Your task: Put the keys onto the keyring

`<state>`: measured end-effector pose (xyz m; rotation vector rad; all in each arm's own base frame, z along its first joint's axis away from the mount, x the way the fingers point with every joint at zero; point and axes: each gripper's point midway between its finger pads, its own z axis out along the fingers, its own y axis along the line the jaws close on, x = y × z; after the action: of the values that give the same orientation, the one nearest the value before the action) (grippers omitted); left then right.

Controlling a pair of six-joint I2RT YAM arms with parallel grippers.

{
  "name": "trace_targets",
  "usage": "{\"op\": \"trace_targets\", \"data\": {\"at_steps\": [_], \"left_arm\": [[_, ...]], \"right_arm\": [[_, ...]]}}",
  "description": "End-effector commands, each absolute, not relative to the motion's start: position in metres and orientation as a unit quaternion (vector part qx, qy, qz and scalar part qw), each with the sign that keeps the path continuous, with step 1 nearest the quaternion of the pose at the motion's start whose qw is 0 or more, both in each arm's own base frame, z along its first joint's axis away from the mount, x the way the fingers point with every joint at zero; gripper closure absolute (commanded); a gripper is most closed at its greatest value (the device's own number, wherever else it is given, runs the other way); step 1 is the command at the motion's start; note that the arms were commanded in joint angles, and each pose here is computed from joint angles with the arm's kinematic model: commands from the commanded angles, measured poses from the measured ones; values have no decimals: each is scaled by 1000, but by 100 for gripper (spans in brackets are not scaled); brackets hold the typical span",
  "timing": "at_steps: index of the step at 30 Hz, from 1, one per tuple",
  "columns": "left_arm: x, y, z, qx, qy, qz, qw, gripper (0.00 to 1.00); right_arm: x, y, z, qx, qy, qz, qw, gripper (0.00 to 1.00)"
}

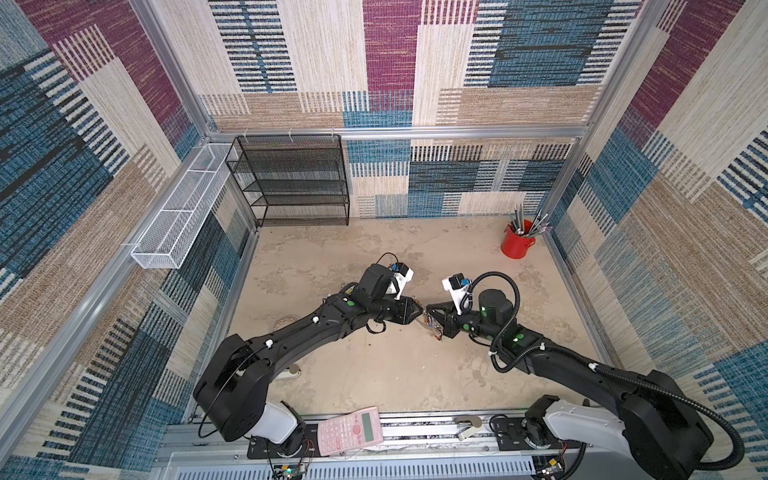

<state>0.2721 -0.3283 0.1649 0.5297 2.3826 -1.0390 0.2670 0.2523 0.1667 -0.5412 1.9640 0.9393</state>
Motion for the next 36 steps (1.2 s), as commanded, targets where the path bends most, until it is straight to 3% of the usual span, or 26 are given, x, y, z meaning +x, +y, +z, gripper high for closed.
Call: {"op": "trace_targets", "data": {"at_steps": [1,13,36], "left_arm": [[274,-333,170,210,865,-380,251,67],[280,-335,165,204,875,-359,253,71],[287,-330,159,192,888,-333,253,90]], "right_arm": [[266,255,170,-219,783,387,435,100],[265,254,170,-219,783,387,435,100],[265,256,168,-220,783,389,432,100]]}}
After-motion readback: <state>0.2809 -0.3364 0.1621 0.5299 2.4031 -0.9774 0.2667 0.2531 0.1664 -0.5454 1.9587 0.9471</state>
